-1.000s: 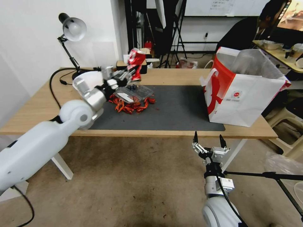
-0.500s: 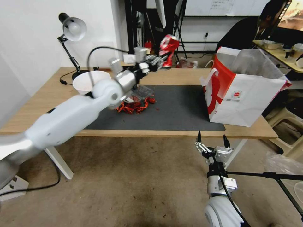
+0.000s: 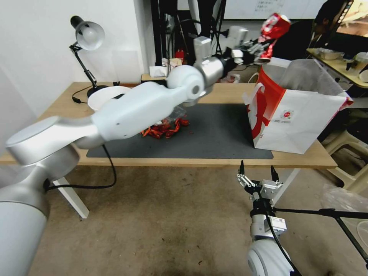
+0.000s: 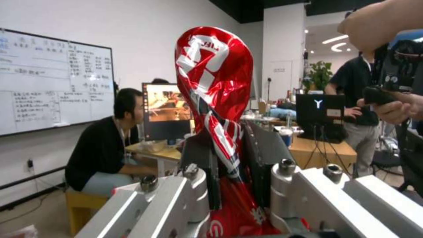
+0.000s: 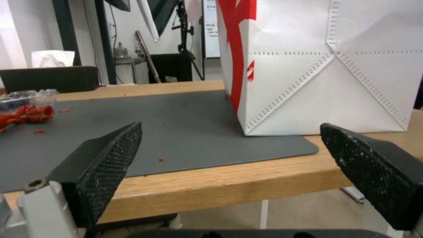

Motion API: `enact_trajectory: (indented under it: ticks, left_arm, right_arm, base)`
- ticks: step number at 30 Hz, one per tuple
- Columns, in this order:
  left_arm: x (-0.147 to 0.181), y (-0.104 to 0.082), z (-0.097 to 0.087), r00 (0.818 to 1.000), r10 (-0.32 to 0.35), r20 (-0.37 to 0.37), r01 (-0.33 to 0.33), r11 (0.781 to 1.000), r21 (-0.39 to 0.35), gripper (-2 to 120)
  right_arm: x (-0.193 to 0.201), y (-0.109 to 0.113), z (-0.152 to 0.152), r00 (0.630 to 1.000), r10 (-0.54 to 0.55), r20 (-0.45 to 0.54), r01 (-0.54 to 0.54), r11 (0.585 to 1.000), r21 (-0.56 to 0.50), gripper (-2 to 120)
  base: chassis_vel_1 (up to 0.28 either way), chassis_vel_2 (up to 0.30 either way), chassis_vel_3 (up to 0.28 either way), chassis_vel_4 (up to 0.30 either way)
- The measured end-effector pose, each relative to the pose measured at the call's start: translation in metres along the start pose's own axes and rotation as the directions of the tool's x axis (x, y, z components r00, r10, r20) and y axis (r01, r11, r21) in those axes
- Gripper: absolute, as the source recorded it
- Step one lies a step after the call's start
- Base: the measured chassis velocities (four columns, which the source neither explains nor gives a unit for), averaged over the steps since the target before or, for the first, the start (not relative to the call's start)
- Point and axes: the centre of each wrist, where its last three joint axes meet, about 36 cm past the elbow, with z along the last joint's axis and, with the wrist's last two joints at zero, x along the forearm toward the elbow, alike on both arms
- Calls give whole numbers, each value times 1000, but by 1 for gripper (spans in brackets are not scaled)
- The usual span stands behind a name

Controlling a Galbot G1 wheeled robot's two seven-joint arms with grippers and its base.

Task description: Pick up the trash from the table and place it into the takeout bag.

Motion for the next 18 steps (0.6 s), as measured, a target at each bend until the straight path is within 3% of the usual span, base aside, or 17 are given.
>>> enact_trajectory:
  ticks: [11, 18]
  left_arm:
    - [-49, -17, 24, 998, 24, -56, -26, 999, -19, 12]
    - [-64, -16, 41, 996, 10, -92, -14, 999, -45, 12]
  right_arm:
    - [-1, 1, 1, 1000, 7, 3, -7, 1000, -8, 100]
    - [0, 1, 3, 1000, 7, 2, -7, 1000, -7, 100]
  base:
    - [0, 0, 0, 0]
    - [0, 0, 0, 0]
